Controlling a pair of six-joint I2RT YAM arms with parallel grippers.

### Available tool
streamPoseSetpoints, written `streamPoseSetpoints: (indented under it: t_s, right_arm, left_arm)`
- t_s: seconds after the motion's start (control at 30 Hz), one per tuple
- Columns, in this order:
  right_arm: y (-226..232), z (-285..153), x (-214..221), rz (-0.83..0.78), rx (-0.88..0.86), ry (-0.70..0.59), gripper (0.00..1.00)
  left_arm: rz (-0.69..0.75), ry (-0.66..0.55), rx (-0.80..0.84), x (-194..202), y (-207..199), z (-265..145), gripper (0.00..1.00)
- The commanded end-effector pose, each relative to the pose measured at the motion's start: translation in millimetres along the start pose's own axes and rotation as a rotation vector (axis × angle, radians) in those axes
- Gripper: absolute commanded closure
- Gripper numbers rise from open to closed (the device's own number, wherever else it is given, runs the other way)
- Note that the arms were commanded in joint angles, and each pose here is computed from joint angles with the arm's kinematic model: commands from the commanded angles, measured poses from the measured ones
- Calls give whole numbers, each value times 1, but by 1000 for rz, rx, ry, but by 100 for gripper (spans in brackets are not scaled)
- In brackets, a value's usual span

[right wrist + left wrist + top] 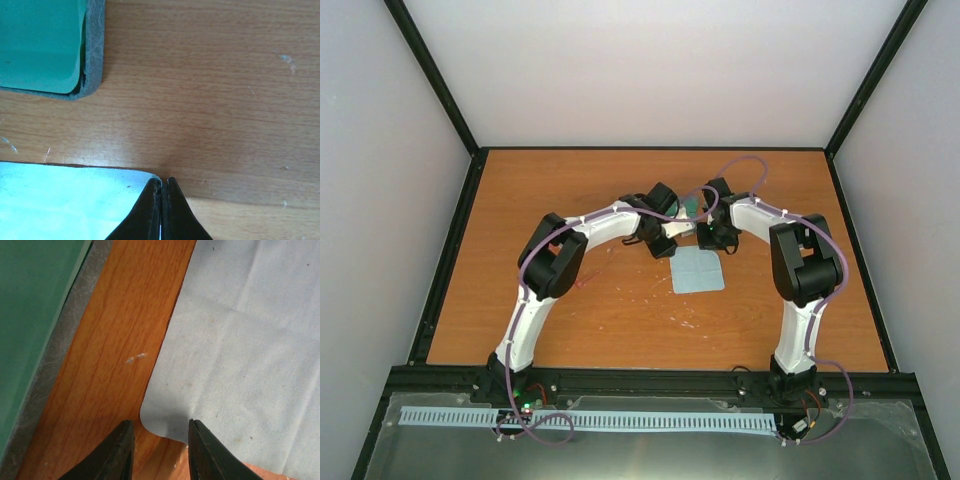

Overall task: Organize the sunglasses
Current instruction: Fold the glasses cleaning cloth at the center of the board.

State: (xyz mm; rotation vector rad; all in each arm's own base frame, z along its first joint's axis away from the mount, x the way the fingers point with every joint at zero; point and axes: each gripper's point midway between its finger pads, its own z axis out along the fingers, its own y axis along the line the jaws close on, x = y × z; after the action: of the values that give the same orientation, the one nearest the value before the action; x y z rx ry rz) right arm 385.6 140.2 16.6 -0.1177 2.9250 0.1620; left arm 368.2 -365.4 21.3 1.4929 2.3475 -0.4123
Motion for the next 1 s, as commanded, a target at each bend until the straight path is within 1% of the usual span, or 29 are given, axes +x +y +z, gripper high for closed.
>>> streamPoseSetpoints:
  t_s: [0.0,0.1,0.2,0.23,0.37,0.57,0.7,0.97]
  right_arm:
    - [3,-9,-2,0,-20,-28,97]
    - [4,-9,-2,-1,-27,-30,97]
    - [3,-8,-2,6,-28,-28,97]
    - [3,-8,-1,7,-29,-28,97]
    - [3,-8,-1,13,-34,-30,97]
    - [3,-8,-3,25,-48,-35,97]
    - [2,-10,-5,27,-52,-45,97]
    - [2,-20,-14,36,-71,-89,97]
  left_arm:
    - [3,-10,-2,-10,-4,11,69]
    - [2,-10,7,-10,-6,14,70]
    - [2,-5,19,-9,-10,19,73]
    - [4,-3,22,-9,-11,20,77]
    - [6,2,31,-7,-14,21,99]
    - [7,7,36,-5,-15,21,100]
    - [14,-6,22,-11,-13,14,100]
    - [56,-85,-57,-46,1,-13,100]
